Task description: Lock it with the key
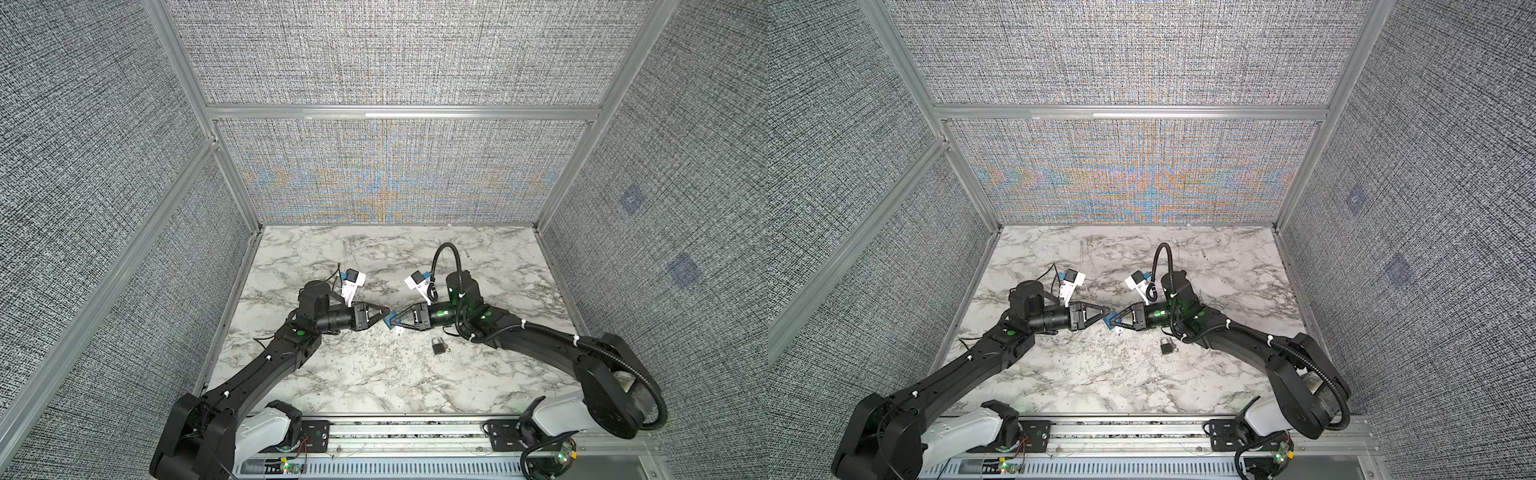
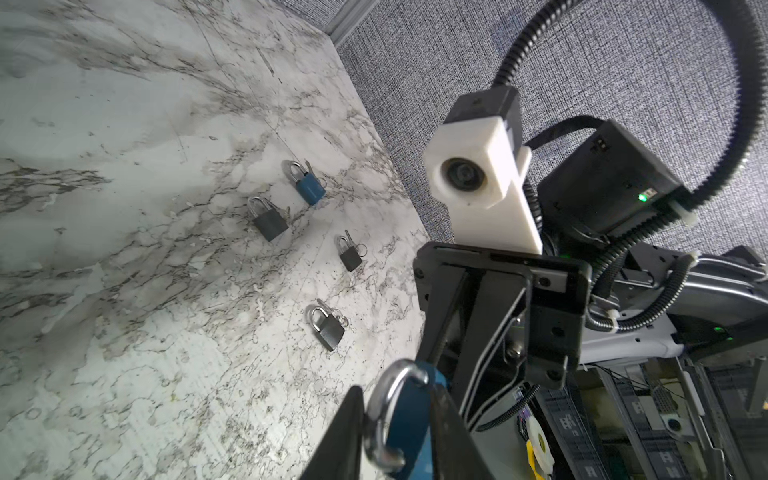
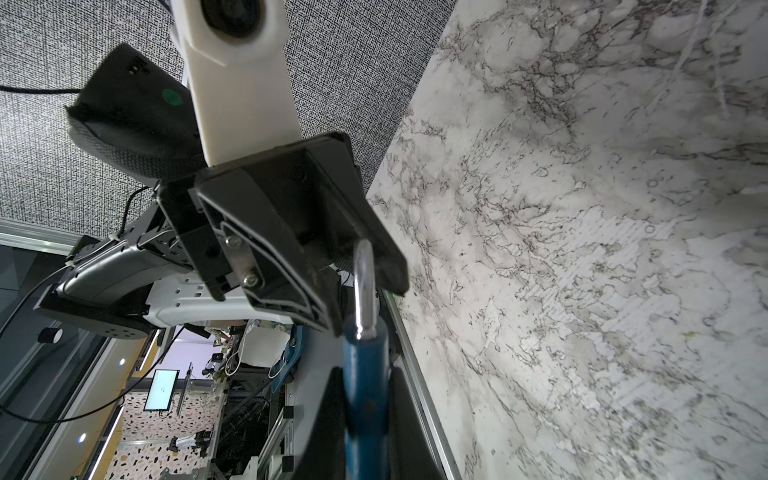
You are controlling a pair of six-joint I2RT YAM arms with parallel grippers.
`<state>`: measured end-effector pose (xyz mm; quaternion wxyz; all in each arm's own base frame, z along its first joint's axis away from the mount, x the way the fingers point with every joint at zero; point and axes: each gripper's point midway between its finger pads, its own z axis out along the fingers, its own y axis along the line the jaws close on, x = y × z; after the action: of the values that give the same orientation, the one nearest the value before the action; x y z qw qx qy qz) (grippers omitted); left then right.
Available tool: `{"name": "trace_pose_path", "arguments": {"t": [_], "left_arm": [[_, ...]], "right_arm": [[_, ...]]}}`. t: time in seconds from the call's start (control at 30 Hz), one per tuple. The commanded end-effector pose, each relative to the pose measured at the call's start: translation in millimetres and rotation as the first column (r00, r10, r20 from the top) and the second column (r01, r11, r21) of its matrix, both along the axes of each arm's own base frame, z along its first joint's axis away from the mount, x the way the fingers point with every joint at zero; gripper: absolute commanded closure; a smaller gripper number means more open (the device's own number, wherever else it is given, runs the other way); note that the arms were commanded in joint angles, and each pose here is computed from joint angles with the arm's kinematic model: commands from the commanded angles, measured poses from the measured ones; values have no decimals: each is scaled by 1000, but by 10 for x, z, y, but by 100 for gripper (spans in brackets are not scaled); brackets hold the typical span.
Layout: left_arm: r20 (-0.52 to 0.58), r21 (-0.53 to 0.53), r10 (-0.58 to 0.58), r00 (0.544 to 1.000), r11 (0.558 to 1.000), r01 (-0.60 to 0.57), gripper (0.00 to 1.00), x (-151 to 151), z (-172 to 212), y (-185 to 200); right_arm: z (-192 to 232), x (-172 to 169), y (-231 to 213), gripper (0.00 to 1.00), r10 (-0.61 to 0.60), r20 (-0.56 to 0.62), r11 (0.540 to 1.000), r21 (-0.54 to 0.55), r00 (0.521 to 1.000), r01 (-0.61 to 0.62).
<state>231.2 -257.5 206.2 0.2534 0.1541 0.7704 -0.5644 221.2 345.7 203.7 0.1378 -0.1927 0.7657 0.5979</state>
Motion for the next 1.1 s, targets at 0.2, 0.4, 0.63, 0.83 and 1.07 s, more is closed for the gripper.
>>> {"name": "trace_pose_path", "arguments": {"t": [0.2,0.4,0.63,0.83,1.07], "left_arm": [[38,-44,-71,997,996,72,95,-89,98,-48],[0,-38,-29,1000,999,29,100,-28,56,-35],[-31,-77,36,999,996,-38,100,55,121,-15],[-46,-83,96,994,992,-99,100,143,202,14],[-15,-112,153,988,982,-154,100,212,375,58]], "right_arm": [[129,13,23,100,4,33,1000,29,999,-5],[104,25,17,95,-1,36,1000,24,999,0],[61,86,-18,64,-31,34,999,22,999,30],[108,132,-132,61,-87,36,994,71,996,85],[167,99,-222,60,-106,60,991,88,993,100]]}}
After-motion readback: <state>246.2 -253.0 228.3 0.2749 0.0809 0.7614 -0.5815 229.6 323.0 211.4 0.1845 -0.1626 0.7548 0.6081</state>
